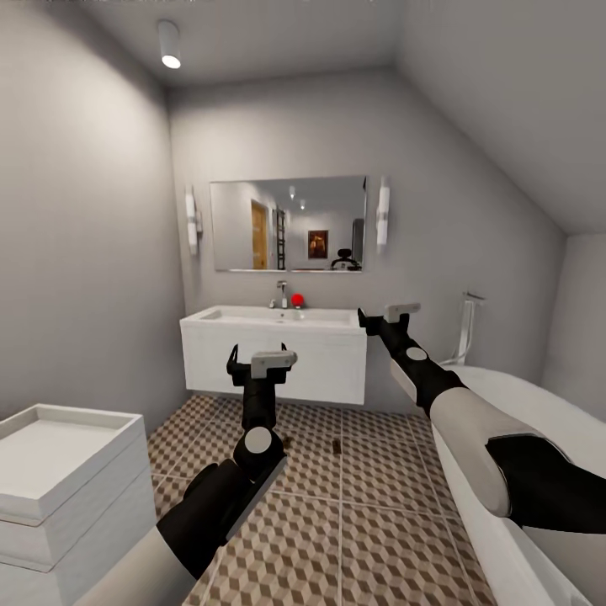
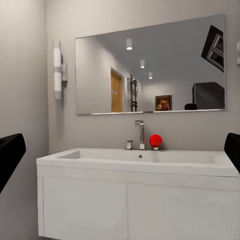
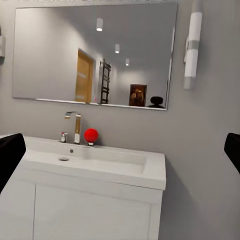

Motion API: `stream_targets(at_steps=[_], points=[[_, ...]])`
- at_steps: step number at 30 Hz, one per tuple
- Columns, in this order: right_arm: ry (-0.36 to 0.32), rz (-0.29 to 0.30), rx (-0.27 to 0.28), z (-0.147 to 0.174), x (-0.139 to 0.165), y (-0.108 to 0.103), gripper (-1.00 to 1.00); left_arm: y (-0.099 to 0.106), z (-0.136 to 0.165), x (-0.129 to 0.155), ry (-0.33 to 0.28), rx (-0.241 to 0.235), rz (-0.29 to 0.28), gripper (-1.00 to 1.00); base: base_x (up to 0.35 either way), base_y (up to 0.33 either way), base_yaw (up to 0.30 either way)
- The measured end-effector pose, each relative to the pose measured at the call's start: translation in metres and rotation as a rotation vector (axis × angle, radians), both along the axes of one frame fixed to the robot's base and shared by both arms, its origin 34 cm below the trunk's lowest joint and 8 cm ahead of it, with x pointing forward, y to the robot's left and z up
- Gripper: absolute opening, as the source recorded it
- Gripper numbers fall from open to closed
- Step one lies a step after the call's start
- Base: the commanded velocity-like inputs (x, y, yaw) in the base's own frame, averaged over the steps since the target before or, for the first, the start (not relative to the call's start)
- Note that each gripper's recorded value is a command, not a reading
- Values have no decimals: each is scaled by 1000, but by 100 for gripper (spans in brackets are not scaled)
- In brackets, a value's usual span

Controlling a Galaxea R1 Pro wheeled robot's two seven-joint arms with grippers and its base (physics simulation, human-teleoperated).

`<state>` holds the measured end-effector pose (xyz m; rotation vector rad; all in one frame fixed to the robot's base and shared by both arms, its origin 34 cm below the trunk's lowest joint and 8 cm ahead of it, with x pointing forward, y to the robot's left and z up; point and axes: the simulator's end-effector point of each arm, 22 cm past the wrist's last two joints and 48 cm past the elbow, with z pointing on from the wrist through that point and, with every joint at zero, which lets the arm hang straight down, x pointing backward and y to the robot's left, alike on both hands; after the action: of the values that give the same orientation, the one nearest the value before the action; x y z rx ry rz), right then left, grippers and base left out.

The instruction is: Take the four mousetraps from the cabinet in the bathroom and place them on the bathroom floor. Make sure all four end up on the same floor surface, and ensure that at least two of them are either under or directly next to the same bathroom sink.

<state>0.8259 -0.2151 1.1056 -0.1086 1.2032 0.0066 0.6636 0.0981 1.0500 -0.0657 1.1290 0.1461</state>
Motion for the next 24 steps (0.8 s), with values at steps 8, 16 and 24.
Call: stream_targets(at_steps=[8, 16, 24], points=[[0, 0, 0, 16, 3, 0, 100, 0, 16, 3, 1, 0, 0, 100, 0, 0, 0], [13, -1, -1, 25, 6, -1, 100, 1, 26, 8, 14, 7, 7, 100, 0, 0, 0], [61, 3, -5, 7, 9, 0, 100, 4, 26, 18, 43, 23, 21, 100, 0, 0, 0]])
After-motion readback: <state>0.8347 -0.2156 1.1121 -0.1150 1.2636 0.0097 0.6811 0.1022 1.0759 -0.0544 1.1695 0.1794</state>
